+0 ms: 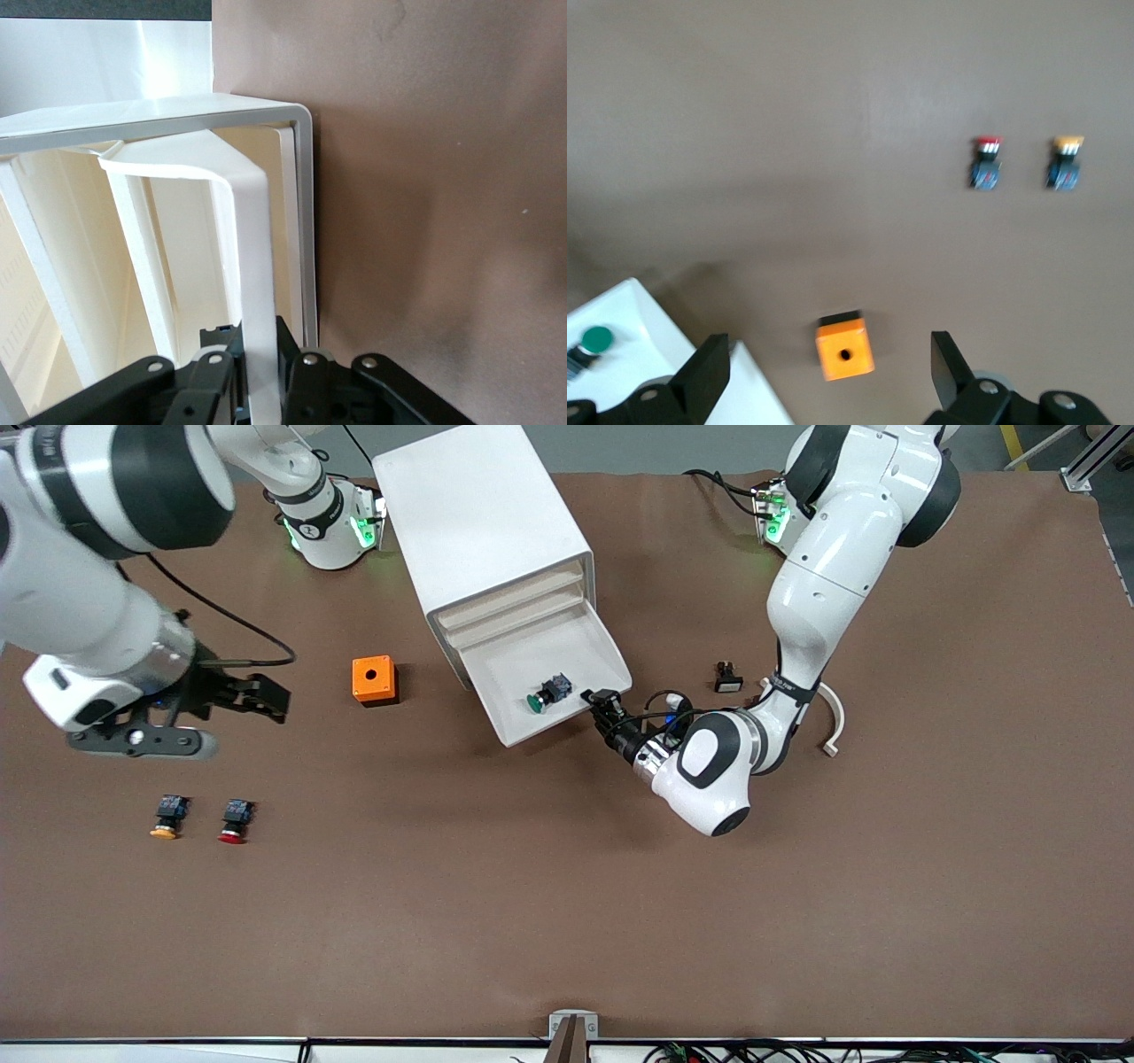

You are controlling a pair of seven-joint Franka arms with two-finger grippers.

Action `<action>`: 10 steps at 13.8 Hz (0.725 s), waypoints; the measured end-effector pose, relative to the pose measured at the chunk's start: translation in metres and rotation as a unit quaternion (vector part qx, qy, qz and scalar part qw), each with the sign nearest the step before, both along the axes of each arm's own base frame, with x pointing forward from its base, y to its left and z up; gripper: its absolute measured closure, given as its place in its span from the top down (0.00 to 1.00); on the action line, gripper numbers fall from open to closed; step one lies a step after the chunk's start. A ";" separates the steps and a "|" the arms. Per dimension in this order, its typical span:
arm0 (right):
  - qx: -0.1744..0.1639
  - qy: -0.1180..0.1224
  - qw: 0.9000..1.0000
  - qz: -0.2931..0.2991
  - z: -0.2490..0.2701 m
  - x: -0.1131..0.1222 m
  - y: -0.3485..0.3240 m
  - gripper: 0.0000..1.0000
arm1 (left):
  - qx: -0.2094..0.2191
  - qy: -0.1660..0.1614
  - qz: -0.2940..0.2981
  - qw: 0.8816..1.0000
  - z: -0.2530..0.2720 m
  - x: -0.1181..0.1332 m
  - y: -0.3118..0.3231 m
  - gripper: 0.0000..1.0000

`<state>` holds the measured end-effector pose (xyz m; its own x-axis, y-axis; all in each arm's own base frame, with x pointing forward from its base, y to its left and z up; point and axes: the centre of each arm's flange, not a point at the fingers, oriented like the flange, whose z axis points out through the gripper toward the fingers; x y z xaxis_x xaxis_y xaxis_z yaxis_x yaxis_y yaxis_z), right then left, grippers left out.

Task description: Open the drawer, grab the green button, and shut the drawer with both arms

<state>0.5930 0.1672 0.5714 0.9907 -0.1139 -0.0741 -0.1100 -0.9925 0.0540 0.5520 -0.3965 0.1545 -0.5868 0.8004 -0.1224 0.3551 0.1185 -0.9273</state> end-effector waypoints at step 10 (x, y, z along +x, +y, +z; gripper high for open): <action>-0.044 0.001 0.978 -0.205 -0.079 -0.070 0.222 1.00 | -0.029 -0.082 0.020 0.996 0.016 0.050 0.046 0.98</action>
